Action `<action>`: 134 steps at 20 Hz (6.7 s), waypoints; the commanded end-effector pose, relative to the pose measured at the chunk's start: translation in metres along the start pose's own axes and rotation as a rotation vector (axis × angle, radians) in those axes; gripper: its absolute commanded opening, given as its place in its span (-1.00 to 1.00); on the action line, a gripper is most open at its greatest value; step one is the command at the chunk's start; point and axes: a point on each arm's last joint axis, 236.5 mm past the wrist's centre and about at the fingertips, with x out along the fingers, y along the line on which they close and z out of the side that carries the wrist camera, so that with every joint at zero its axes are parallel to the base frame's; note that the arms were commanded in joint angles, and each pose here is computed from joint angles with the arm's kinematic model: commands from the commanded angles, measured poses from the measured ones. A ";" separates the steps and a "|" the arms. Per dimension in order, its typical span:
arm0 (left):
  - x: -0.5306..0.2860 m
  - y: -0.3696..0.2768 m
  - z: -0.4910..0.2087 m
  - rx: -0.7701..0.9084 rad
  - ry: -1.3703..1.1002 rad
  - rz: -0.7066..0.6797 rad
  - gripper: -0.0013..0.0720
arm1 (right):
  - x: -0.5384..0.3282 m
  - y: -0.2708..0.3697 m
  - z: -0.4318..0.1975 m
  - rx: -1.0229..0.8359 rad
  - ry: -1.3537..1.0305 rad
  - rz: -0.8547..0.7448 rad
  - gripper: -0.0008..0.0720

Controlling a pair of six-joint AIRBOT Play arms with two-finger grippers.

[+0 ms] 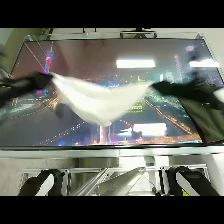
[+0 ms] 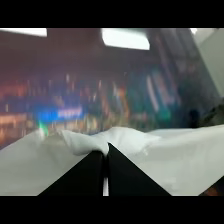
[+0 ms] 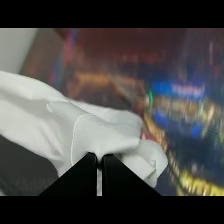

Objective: Fold the shirts.

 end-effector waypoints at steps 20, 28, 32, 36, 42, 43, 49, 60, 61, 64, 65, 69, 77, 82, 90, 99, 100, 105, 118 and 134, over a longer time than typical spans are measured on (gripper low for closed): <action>0.195 0.068 -0.089 -0.006 0.299 -0.132 -0.88 | 0.064 -0.178 -0.081 0.441 0.172 -0.168 -0.90; 0.167 0.129 -0.100 -0.341 0.633 -0.156 0.81 | 0.069 -0.254 -0.079 0.290 0.259 -0.234 0.37; 0.120 0.092 -0.202 -0.462 0.906 -0.108 0.81 | 0.090 -0.255 -0.126 0.212 0.554 -0.170 0.37; 0.064 0.025 -0.328 -0.577 1.072 -0.060 0.81 | 0.117 -0.226 -0.175 -0.039 0.780 -0.010 0.54; 0.026 -0.019 -0.417 -0.711 1.000 0.040 0.81 | 0.151 -0.213 -0.204 -0.398 0.907 -0.046 0.75; 0.031 -0.019 -0.418 -0.719 0.947 0.055 0.81 | 0.153 -0.212 -0.208 -0.440 0.933 -0.052 0.75; 0.056 0.003 -0.421 -0.685 0.816 0.145 0.81 | 0.172 -0.197 -0.214 -0.534 0.931 -0.052 0.74; 0.113 0.007 -0.382 -0.544 0.764 0.092 -0.77 | 0.169 -0.178 -0.233 -0.671 1.047 -0.029 0.74; 0.120 0.005 -0.370 -0.506 0.739 0.070 -0.91 | 0.168 -0.172 -0.232 -0.673 1.050 -0.018 0.74; 0.129 0.014 -0.343 -0.504 0.680 0.066 -0.91 | 0.167 -0.159 -0.229 -0.695 1.044 -0.008 0.74; 0.128 0.016 -0.339 -0.512 0.679 0.063 -0.91 | 0.170 -0.159 -0.228 -0.702 1.035 -0.011 0.74; 0.115 0.031 -0.333 -0.544 0.703 0.047 -0.91 | 0.179 -0.162 -0.233 -0.731 1.032 -0.019 0.73; 0.102 0.031 -0.332 -0.580 0.749 0.012 -0.91 | 0.193 -0.177 -0.240 -0.883 1.062 -0.074 0.59; 0.099 0.027 -0.334 -0.572 0.769 -0.006 -0.91 | 0.186 -0.198 -0.246 -0.880 1.124 -0.160 -0.21; 0.084 0.018 -0.269 -0.522 0.644 -0.075 -0.91 | 0.155 -0.172 -0.139 -0.808 0.921 -0.427 -0.93; -0.090 -0.042 0.011 -0.102 -0.043 -0.164 -0.91 | -0.070 -0.063 0.094 -0.272 0.027 -0.597 -0.92; -0.108 -0.068 0.031 -0.027 -0.122 -0.211 -0.91 | -0.094 -0.032 0.110 -0.271 -0.083 -0.554 -0.92; -0.172 -0.172 0.085 0.226 -0.360 -0.381 -0.91 | -0.227 0.097 0.157 -0.390 -0.608 -0.528 -0.92; 0.115 0.135 -0.049 -0.295 0.263 -0.125 -0.07 | 0.086 -0.224 -0.004 0.333 0.121 -0.432 0.46; 0.079 0.219 -0.228 -0.585 0.706 0.131 0.70 | 0.011 -0.290 -0.125 0.404 0.554 -0.463 0.72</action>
